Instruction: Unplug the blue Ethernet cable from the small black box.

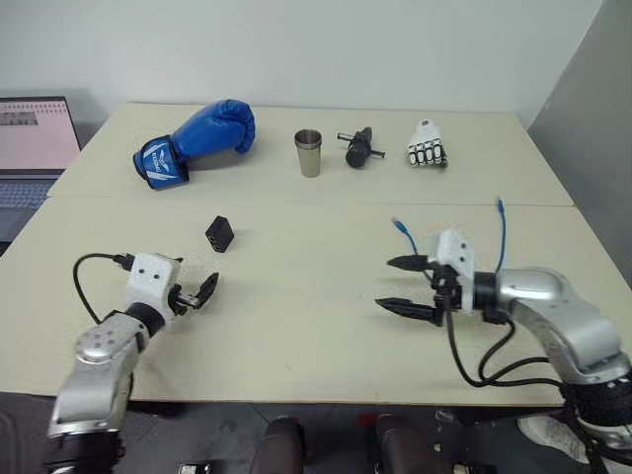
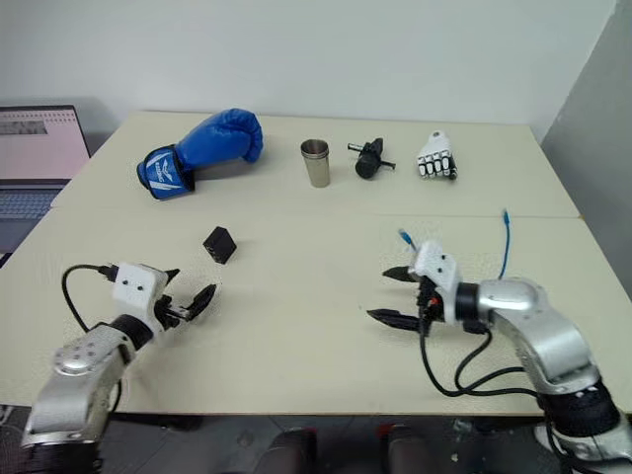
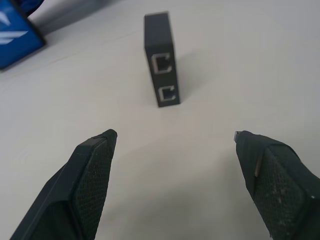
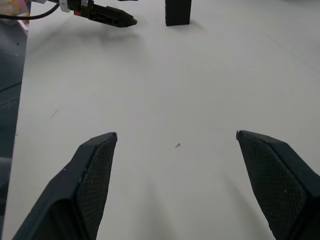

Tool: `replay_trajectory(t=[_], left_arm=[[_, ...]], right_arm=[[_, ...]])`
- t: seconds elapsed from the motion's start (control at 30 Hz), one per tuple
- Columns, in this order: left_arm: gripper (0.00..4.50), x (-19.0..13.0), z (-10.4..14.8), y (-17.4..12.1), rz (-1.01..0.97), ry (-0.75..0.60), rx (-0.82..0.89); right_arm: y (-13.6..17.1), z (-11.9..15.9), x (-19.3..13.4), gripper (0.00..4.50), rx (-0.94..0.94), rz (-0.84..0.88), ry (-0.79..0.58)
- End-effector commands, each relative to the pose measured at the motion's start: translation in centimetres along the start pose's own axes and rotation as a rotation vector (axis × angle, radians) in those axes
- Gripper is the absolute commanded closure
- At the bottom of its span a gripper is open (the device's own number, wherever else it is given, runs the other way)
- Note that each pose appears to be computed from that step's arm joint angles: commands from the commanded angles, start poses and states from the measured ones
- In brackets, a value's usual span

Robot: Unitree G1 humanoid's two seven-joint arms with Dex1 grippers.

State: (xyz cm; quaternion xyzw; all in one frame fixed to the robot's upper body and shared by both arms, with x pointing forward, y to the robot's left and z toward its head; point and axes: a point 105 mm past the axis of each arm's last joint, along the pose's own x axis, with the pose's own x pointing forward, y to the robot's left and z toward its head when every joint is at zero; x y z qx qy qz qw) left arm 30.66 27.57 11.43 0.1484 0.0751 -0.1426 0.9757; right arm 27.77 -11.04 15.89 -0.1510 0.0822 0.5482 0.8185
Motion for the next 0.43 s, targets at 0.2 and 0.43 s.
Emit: replay_trajectory(t=[0.2,0.43], left_arm=[[0.47,-2.7,5.5,-0.9,-0.354,-0.011,0.010],[0.47,-2.6,7.1,-0.4,-0.420,-0.015,0.054]], right_arm=[[-1.8,3.9,-4.9,0.46,0.001,-0.041,-0.068],[-2.3,4.2,-5.9,0.46,-0.001,-0.050,-0.043]])
